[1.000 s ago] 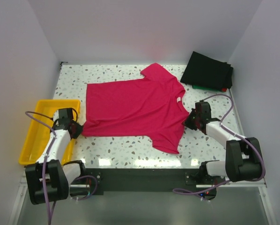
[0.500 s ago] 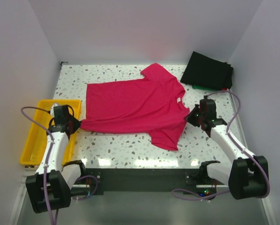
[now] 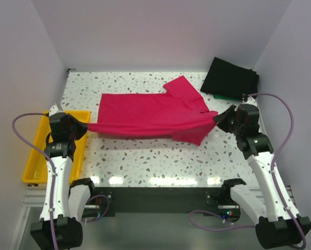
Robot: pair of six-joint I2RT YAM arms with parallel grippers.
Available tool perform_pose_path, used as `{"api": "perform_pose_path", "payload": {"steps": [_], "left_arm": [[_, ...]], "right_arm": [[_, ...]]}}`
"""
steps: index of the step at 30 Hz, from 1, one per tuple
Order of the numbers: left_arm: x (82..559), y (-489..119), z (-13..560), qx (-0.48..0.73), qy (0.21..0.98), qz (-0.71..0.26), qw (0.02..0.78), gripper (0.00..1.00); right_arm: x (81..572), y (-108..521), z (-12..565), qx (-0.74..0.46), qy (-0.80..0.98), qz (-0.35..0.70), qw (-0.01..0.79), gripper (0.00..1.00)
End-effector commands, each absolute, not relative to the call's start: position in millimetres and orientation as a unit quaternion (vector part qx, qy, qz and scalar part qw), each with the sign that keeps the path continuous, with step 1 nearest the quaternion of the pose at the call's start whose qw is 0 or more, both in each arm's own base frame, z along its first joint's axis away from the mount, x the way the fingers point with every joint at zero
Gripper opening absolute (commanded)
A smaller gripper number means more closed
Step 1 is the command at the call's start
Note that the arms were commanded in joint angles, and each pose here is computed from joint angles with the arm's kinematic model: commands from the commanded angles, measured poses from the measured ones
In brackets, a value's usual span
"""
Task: Fold and stack the t-shirts
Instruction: Flatten the tshirt out
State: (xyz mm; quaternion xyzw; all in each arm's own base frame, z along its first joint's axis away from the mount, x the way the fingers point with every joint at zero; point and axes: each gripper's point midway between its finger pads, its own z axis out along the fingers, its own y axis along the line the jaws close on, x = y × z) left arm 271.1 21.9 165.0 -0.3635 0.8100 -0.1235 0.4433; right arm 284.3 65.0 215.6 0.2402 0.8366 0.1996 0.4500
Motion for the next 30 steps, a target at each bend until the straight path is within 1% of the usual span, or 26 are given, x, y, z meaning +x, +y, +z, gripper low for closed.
{"api": "perform_pose_path", "payload": {"steps": [1,2,3,5,6,7,8,9,11,12,16,18,20,21,22,23,24,25,26,27,28,30], "left_arm": [[275,18,229,-0.322,0.782,-0.149,0.513,0.0],[274,16,238,-0.318,0.778,-0.154,0.52,0.0],[271,15,257,-0.312,0.769,-0.157,0.535,0.0],[264,11,283,-0.3,0.758,-0.166,0.555,0.0],[258,9,306,-0.293,0.748,-0.169,0.571,0.0],[252,8,321,-0.288,0.739,-0.171,0.584,0.0],[246,7,349,-0.279,0.723,-0.174,0.607,0.0],[240,6,359,-0.277,0.72,-0.174,0.612,0.0],[230,4,381,-0.271,0.706,-0.176,0.63,0.0],[224,3,401,-0.266,0.693,-0.179,0.645,0.0],[224,1,431,-0.267,0.671,-0.196,0.663,0.0],[237,5,434,-0.274,0.671,-0.196,0.661,0.0],[256,9,425,-0.287,0.672,-0.203,0.652,0.0],[266,8,433,-0.28,0.659,-0.214,0.665,0.0],[283,9,427,-0.285,0.664,-0.223,0.654,0.0],[294,10,423,-0.286,0.665,-0.229,0.651,0.0],[307,10,431,-0.278,0.651,-0.241,0.664,0.0],[329,10,421,-0.282,0.659,-0.254,0.649,0.0],[341,11,423,-0.278,0.656,-0.26,0.651,0.0],[354,11,435,-0.268,0.638,-0.273,0.668,0.0],[378,16,424,-0.277,0.645,-0.276,0.657,0.0],[400,15,448,-0.258,0.625,-0.294,0.675,0.0]], "right_arm": [[272,54,269,0.243,0.812,0.193,0.493,0.0],[263,52,278,0.243,0.809,0.193,0.499,0.0],[259,49,302,0.239,0.796,0.195,0.521,0.0],[247,44,320,0.242,0.79,0.19,0.531,0.0],[237,41,349,0.239,0.77,0.197,0.558,0.0],[232,39,361,0.238,0.762,0.198,0.569,0.0],[225,37,369,0.24,0.759,0.195,0.573,0.0],[214,33,394,0.236,0.741,0.199,0.596,0.0],[203,25,412,0.239,0.73,0.186,0.612,0.0],[193,20,435,0.236,0.712,0.184,0.635,0.0],[187,8,473,0.244,0.68,0.171,0.67,0.0],[197,10,485,0.242,0.668,0.179,0.681,0.0],[221,15,491,0.237,0.666,0.183,0.683,0.0],[232,17,489,0.236,0.668,0.182,0.682,0.0],[244,19,489,0.233,0.668,0.183,0.683,0.0],[265,22,495,0.231,0.658,0.187,0.692,0.0],[280,25,489,0.229,0.66,0.189,0.69,0.0],[293,27,490,0.227,0.657,0.191,0.693,0.0],[320,32,493,0.222,0.65,0.198,0.7,0.0],[333,37,494,0.217,0.646,0.207,0.702,0.0],[346,40,499,0.214,0.639,0.214,0.707,0.0],[384,46,512,0.21,0.625,0.222,0.718,0.0]]}}
